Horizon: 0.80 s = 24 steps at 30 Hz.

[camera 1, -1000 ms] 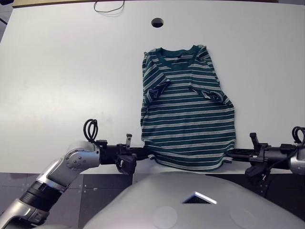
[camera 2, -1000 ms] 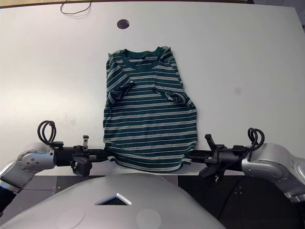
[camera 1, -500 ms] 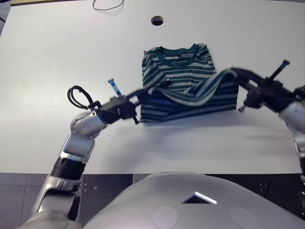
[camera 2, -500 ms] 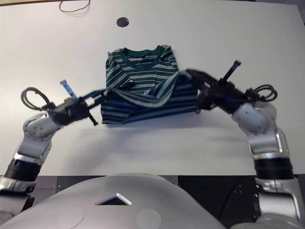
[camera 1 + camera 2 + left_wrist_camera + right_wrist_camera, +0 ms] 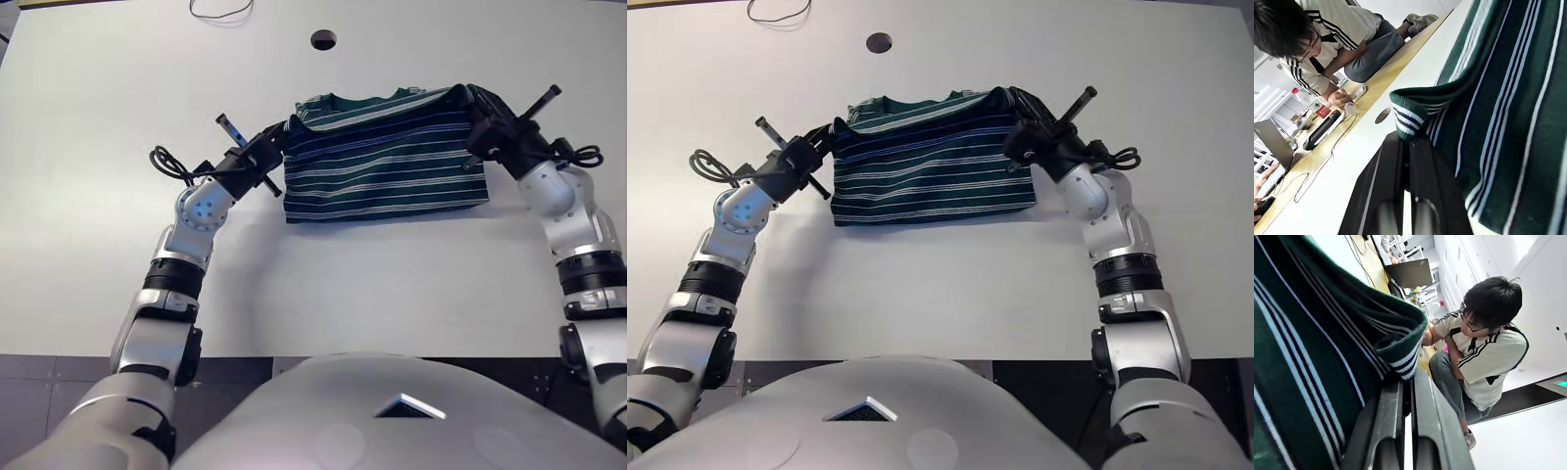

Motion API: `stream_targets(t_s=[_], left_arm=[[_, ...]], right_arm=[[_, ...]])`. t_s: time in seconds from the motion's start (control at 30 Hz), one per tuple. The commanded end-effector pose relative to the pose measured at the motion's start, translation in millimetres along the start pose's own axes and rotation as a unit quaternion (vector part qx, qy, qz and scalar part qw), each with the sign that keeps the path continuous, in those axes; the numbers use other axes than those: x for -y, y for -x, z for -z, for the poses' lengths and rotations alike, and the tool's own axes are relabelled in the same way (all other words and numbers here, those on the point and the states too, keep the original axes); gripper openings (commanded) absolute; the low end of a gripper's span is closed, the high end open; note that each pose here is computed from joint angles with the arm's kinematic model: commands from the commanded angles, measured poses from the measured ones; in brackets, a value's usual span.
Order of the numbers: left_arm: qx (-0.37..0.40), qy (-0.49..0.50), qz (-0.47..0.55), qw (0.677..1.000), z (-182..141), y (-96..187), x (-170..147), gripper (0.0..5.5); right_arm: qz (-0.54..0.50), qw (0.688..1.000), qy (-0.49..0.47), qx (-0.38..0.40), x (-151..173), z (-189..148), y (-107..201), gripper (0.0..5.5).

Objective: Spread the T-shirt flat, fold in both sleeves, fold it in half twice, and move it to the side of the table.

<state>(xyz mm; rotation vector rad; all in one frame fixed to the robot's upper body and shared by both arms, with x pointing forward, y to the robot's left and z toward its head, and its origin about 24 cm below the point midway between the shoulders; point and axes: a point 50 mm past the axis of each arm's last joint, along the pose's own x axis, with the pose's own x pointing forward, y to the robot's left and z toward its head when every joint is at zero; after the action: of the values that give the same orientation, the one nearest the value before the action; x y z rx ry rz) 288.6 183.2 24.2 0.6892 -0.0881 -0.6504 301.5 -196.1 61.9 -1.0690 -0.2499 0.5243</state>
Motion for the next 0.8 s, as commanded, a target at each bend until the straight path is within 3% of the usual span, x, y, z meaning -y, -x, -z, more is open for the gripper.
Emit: stream_targets(t_s=[0.03,0.13,0.23,0.57,0.8], left_arm=[[0.006,-0.017,0.003,1.000,-5.5,-20.8,-6.5,0.10],[-0.012,-0.018,-0.006,1.000,-2.9,-32.2,-11.4,0.10],[-0.036,-0.017,-0.015,0.999,2.3,-38.2,-13.2,0.59],[-0.070,0.005,-0.037,0.997,8.7,-47.7,-9.0,2.05],[-0.088,0.052,-0.110,0.989,6.1,-55.7,-29.8,3.10]], right_arm=[[0.001,1.000,0.006,-0.017,-2.8,4.9,-10.1,0.11],[-0.004,1.000,0.008,-0.028,-4.9,7.9,-16.8,0.11],[-0.023,0.998,0.012,-0.049,-9.4,13.8,-25.2,0.10],[-0.019,0.996,-0.011,-0.082,-6.1,20.0,-44.0,1.88],[0.032,0.993,-0.038,-0.108,10.8,18.1,-62.3,3.09]])
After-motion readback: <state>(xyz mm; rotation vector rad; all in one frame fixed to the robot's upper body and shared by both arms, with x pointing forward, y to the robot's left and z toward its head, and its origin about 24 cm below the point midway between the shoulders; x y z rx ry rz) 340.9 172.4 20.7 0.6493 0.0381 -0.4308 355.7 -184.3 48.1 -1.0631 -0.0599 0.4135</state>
